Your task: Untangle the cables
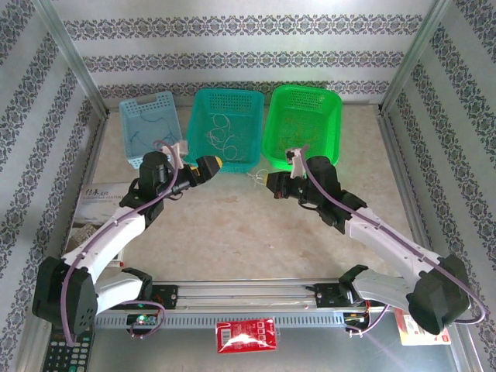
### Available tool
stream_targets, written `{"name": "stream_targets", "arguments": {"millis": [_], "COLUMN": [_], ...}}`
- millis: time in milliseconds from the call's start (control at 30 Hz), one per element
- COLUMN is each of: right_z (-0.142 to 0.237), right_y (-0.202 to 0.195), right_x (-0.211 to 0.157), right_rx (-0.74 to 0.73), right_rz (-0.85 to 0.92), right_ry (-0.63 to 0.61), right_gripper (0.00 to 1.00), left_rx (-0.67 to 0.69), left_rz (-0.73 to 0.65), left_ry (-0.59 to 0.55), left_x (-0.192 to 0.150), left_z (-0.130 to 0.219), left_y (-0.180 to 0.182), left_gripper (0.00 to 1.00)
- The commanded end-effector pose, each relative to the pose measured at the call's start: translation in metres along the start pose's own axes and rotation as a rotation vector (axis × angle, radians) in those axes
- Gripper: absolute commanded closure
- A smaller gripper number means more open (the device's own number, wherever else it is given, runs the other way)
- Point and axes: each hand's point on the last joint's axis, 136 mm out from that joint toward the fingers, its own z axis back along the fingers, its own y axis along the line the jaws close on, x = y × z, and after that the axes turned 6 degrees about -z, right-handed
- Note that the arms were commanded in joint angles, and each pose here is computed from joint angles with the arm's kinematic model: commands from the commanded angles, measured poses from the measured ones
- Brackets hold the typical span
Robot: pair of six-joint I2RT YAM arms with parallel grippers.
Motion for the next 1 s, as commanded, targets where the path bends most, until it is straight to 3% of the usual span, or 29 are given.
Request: {"name": "stream_targets", "arguments": {"millis": [0, 467, 967], "right_z": [0.007, 0.014, 0.015], "right_y": [0.03, 0.065, 0.076], "right_x": [0.022, 0.033, 0.035], "right_rx": [0.086, 0.162, 0.186], "right_rz": [0.005, 0.029, 0.041], "right_ry": [-0.036, -0.055, -0.058], "right_gripper": [1.0, 1.0, 1.0], "left_rx": [-0.047, -0.11, -0.135], "left_rz": [-0.031, -0.047, -0.065], "left_ry": [-0.032, 0.103, 0.136], "left_x": [0.004, -0.034, -0.046], "left_z": [-0.006, -0.051, -0.074], "left_y": [-0.009, -0.025, -0.042], "left_gripper": [0.0, 0.0, 0.0]}}
